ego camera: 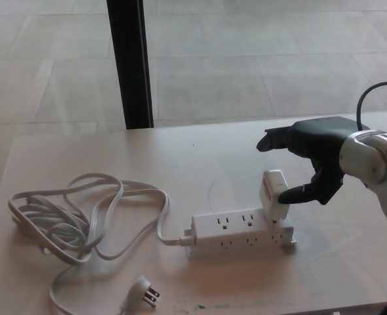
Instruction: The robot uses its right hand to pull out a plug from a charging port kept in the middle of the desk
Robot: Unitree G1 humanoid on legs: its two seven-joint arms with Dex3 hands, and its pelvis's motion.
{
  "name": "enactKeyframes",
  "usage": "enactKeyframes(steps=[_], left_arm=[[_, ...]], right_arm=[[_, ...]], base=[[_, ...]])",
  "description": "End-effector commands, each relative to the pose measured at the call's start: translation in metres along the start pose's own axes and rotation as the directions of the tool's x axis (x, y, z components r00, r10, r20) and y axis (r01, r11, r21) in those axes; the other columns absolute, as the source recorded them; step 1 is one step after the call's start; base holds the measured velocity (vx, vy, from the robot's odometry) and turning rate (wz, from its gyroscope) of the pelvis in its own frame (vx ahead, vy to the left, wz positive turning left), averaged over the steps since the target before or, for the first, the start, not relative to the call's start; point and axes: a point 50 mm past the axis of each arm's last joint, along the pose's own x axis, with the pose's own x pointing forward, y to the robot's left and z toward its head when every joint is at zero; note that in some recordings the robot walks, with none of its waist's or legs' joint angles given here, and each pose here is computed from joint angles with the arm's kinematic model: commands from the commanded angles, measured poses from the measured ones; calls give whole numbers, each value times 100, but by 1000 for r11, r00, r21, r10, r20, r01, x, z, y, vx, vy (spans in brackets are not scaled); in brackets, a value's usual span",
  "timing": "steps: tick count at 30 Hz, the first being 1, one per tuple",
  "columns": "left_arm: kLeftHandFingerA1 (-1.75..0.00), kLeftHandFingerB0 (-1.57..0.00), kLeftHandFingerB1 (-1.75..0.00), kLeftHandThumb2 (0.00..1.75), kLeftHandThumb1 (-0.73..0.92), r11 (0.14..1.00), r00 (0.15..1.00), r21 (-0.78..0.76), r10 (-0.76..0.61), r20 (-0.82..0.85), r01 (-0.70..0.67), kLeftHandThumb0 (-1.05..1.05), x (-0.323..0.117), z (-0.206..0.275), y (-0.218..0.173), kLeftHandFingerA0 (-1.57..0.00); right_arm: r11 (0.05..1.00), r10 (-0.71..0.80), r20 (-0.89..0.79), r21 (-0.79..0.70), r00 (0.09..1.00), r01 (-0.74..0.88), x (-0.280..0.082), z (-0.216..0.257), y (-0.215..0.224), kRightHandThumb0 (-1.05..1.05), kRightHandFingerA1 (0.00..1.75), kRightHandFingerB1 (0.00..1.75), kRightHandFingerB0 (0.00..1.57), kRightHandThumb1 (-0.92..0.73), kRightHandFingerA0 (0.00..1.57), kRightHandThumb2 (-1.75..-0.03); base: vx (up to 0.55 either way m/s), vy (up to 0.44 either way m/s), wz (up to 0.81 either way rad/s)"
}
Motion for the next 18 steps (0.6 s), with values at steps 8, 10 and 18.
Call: enactKeyframes(steps=[8, 10, 18], left_arm=[[-61, -16, -47, 70, 92, 1000, 1000, 7, 0, -1, 0, -68, -2, 4, 7, -29], [-61, -15, -47, 70, 92, 1000, 1000, 9, 5, -5, -5, -69, -2, 4, 7, -30], [-58, -15, -45, 68, 92, 1000, 1000, -17, -3, -7, 3, -70, -3, 4, 7, -28]], right_arm=[[1000, 8, 4, -30, 1000, -8, 3, 7, -2, -99, 135, 42, 10, -55, 84, -93], [999, 19, -5, -33, 1000, -19, 4, 9, 0, -101, 130, 40, 12, -56, 80, -93], [999, 40, -22, -31, 999, -41, 3, 5, 5, -93, 137, 42, 9, -51, 89, -92]], base=[[0, 0, 0], [0, 0, 0], [0, 0, 0]])
